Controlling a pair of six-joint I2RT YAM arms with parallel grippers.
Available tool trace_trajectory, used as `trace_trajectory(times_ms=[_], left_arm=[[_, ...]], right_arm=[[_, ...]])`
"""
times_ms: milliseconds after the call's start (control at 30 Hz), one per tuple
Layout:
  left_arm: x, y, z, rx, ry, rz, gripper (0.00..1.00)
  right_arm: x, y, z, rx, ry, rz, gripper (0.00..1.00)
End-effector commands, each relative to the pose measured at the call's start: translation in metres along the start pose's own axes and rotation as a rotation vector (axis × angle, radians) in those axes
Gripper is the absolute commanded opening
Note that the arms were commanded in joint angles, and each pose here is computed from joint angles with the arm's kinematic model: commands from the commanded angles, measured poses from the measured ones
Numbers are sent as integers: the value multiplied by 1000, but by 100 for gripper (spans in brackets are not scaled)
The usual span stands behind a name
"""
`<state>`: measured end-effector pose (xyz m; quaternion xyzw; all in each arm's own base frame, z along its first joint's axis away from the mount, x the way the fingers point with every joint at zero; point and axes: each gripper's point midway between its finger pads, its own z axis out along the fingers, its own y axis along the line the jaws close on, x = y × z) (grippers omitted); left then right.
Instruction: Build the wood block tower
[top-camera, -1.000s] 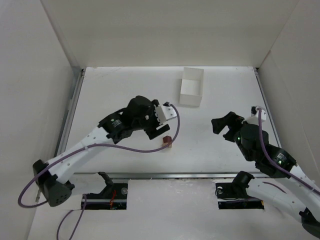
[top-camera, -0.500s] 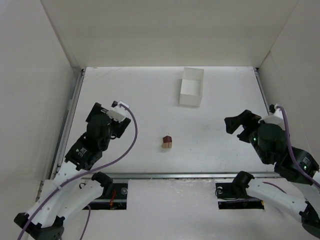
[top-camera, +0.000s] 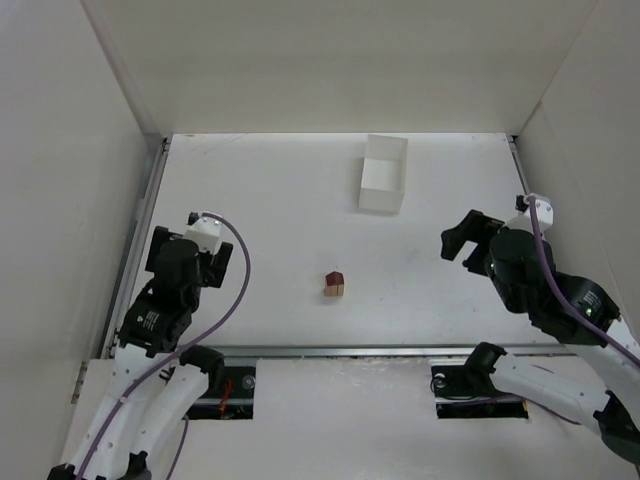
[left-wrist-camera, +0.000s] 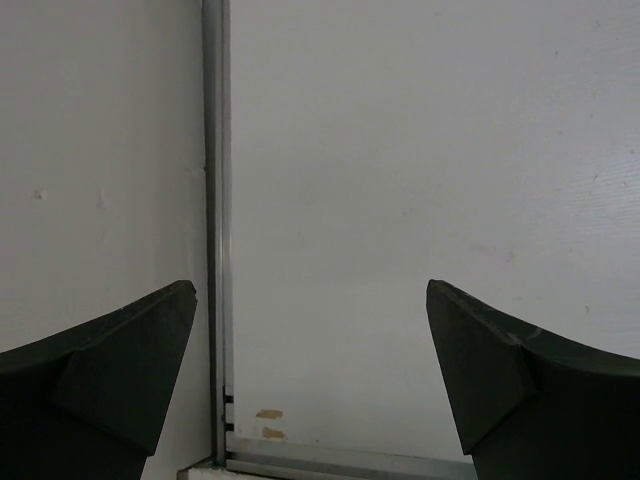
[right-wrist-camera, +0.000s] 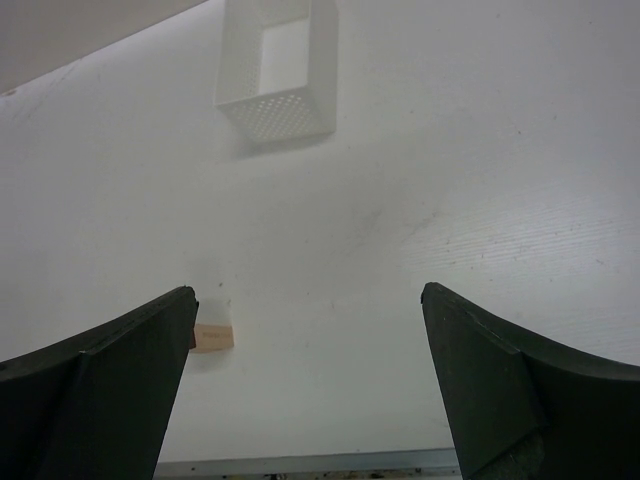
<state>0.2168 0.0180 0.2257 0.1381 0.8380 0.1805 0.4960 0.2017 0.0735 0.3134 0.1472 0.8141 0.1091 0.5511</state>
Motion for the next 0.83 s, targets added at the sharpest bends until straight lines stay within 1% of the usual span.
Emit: trace_trajectory(times_ms=[0,267,367,467,800], left_arm=[[3,-3,-3,19,-7,-61,100],[0,-7,-5,49,-14,-61,100],[0,-7,-5,49,-14,-61,100],[5,-8,-5,53,4,-59,100],[9,-10,-6,62,-3,-75,100]], right_arm=[[-19,1,-9,-11,-39,38,100],[-12,3,-16,-72,-17,56,100],[-13,-1,-22,-94,-28,75,100],[-13,-5,-26,-102,-36,94,100],[-10,-1,-23,-113,-35,99,100]])
